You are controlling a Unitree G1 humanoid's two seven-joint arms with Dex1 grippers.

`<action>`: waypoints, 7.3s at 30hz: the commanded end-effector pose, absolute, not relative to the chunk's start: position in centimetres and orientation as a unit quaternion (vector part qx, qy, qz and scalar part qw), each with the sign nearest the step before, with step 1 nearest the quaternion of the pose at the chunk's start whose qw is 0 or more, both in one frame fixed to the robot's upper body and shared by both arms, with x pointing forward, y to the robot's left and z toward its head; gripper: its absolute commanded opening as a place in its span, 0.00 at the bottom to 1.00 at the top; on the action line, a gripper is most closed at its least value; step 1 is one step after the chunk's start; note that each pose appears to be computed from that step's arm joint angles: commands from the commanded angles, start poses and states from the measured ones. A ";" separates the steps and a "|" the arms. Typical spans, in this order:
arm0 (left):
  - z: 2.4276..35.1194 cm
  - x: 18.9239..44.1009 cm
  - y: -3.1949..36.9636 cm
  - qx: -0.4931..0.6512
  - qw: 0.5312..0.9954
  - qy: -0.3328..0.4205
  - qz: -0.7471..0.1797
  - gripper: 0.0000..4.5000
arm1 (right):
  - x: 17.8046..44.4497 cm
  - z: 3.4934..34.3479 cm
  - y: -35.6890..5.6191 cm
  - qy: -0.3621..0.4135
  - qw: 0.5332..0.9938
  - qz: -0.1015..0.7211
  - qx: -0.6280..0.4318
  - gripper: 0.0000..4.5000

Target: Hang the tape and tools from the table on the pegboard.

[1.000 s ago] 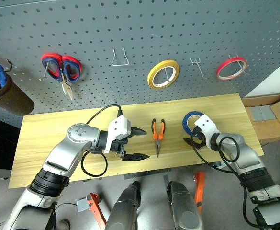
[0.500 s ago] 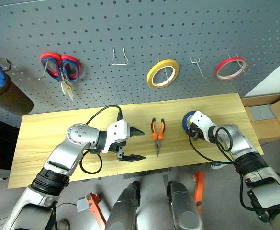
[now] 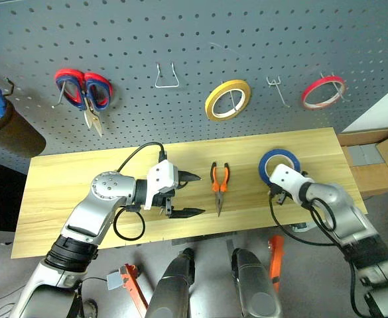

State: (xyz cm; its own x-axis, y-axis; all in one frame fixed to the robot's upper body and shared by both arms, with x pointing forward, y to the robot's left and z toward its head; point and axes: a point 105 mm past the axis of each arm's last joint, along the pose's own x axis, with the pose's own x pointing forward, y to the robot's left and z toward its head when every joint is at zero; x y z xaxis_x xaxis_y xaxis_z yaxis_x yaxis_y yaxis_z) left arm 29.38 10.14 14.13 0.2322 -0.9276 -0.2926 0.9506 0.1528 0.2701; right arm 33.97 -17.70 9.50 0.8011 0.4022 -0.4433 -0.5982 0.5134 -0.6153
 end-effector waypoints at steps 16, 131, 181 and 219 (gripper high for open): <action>20.9 30.9 7.6 0.153 0.784 -0.103 -0.593 1.00 | 31.5 24.0 -12.9 -0.198 0.849 0.180 -0.456 0.13; 14.6 31.1 23.4 0.270 0.858 0.058 -0.434 1.00 | 37.6 11.1 4.2 0.105 0.926 0.335 -0.140 0.46; 20.5 28.5 25.4 0.107 0.969 -0.059 -0.216 1.00 | 28.6 40.2 11.7 -0.444 0.757 0.478 0.039 0.45; 22.5 31.1 21.5 0.106 0.951 -0.103 -0.272 1.00 | 32.5 37.8 14.7 -0.423 0.778 0.463 0.019 0.45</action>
State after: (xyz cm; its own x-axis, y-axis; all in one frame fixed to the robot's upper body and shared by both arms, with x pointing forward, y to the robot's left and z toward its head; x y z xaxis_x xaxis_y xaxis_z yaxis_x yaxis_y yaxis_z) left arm 31.35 21.53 21.68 0.8395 -0.5318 0.1114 0.4994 0.8359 0.2276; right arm 37.94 9.30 34.68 0.3880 0.6882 0.6130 -0.6593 0.6720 -0.3371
